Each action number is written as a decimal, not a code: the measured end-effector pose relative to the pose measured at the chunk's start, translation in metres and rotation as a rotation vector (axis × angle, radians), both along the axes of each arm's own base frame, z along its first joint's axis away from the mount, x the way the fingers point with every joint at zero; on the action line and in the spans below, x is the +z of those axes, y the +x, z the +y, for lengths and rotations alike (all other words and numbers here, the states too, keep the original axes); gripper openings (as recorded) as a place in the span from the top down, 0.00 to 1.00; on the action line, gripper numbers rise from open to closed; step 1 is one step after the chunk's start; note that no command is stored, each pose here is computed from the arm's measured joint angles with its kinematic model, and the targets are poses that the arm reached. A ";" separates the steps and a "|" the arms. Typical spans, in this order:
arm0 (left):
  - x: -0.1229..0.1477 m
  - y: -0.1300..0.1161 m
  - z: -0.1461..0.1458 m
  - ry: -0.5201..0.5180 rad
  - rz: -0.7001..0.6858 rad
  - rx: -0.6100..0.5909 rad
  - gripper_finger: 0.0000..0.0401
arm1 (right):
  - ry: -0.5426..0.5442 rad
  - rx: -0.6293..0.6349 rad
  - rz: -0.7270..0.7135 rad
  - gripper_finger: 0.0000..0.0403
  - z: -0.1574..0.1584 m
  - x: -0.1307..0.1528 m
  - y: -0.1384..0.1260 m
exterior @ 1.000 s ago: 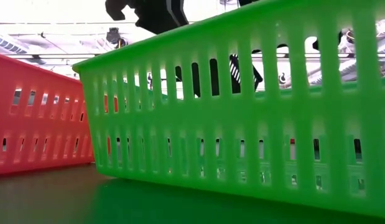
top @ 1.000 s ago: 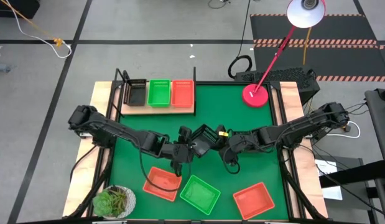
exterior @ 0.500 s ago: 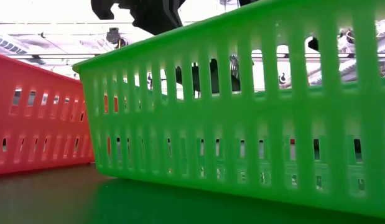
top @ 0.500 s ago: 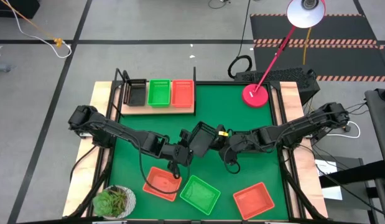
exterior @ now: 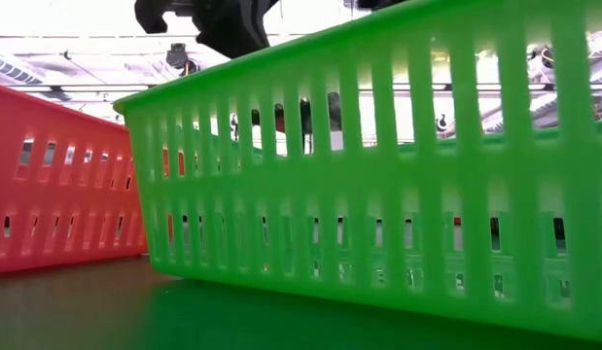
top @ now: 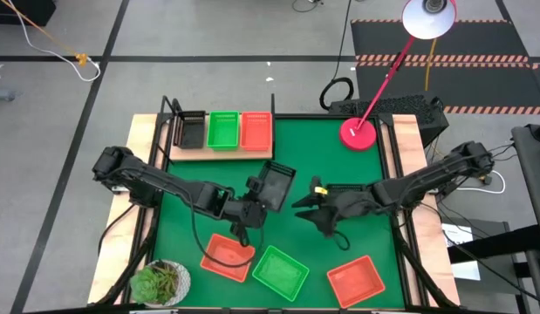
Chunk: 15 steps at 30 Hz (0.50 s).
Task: Stack baskets on shelf by color
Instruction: Stack the black bin on top of the black bin on the shelf
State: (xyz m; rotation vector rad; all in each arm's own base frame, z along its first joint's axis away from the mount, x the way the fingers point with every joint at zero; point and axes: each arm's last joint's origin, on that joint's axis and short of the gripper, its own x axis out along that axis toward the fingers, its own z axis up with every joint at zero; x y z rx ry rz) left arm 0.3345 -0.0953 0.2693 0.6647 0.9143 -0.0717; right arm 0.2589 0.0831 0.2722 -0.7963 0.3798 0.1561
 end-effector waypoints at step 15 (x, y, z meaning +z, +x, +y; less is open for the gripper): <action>0.059 -0.083 -0.003 0.031 -0.036 0.146 0.98 | 0.149 -0.057 -0.255 0.67 0.015 0.059 -0.065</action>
